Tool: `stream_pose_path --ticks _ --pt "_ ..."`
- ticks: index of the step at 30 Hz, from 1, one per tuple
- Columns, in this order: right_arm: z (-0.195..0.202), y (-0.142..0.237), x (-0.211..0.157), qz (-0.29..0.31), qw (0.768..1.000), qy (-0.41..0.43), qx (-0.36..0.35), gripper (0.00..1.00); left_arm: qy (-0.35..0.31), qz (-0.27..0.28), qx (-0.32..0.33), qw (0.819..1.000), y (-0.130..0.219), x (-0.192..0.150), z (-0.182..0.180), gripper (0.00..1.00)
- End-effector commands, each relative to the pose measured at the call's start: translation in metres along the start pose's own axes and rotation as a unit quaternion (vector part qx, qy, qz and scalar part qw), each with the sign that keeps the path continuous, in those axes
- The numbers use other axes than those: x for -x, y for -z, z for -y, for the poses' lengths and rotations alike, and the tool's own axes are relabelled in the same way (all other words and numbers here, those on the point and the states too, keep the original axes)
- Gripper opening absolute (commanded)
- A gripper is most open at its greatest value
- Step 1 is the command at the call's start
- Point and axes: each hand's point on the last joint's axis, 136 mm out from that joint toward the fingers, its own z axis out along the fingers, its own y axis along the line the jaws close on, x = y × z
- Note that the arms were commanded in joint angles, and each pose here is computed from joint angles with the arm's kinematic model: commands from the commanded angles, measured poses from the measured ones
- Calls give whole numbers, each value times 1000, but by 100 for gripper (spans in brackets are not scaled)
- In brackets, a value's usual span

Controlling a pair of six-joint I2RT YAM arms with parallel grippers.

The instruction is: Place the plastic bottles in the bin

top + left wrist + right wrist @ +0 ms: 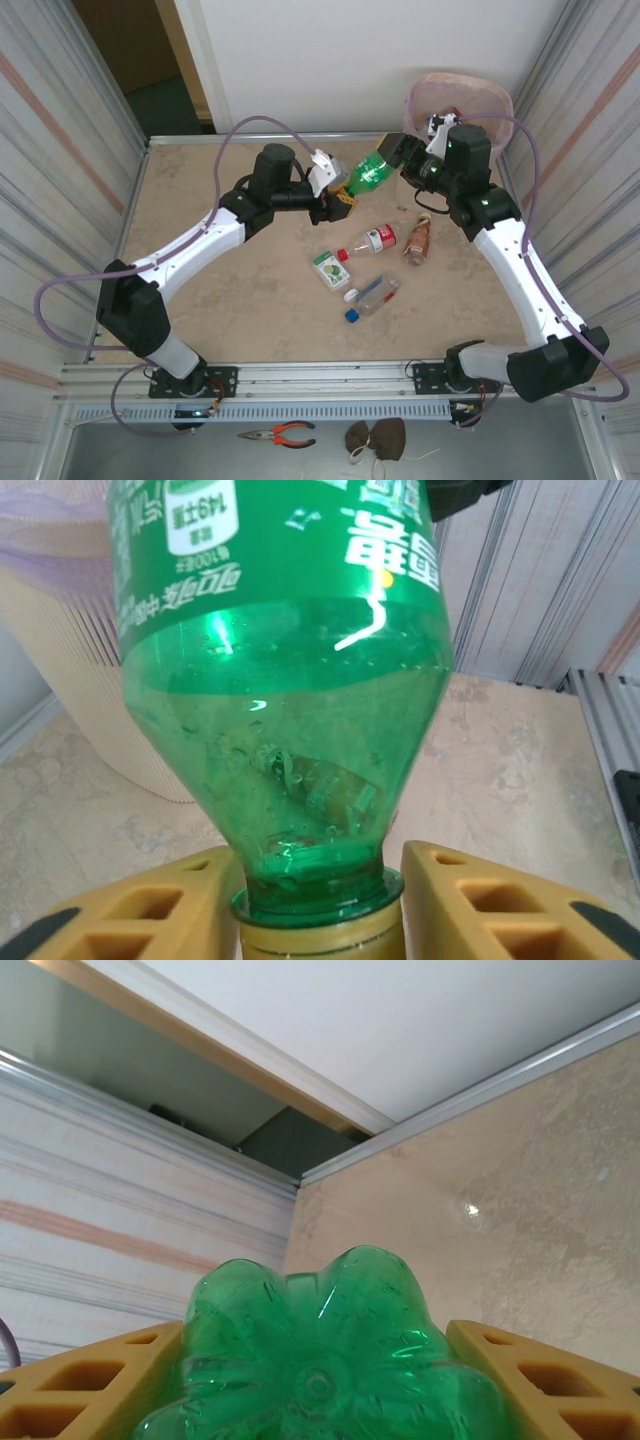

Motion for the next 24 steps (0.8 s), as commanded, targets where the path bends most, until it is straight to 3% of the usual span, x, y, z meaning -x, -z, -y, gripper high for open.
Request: stream_pose_path --ticks 1,10,24 --pt "-14 9 14 23 999 29 1 54 -15 28 11 999 16 20 7 55" --pt "-1 33 71 86 987 107 -79 55 -18 34 27 999 37 22 16 61" --pt "55 73 215 206 929 197 -238 52 3 36 43 998 56 13 26 62"
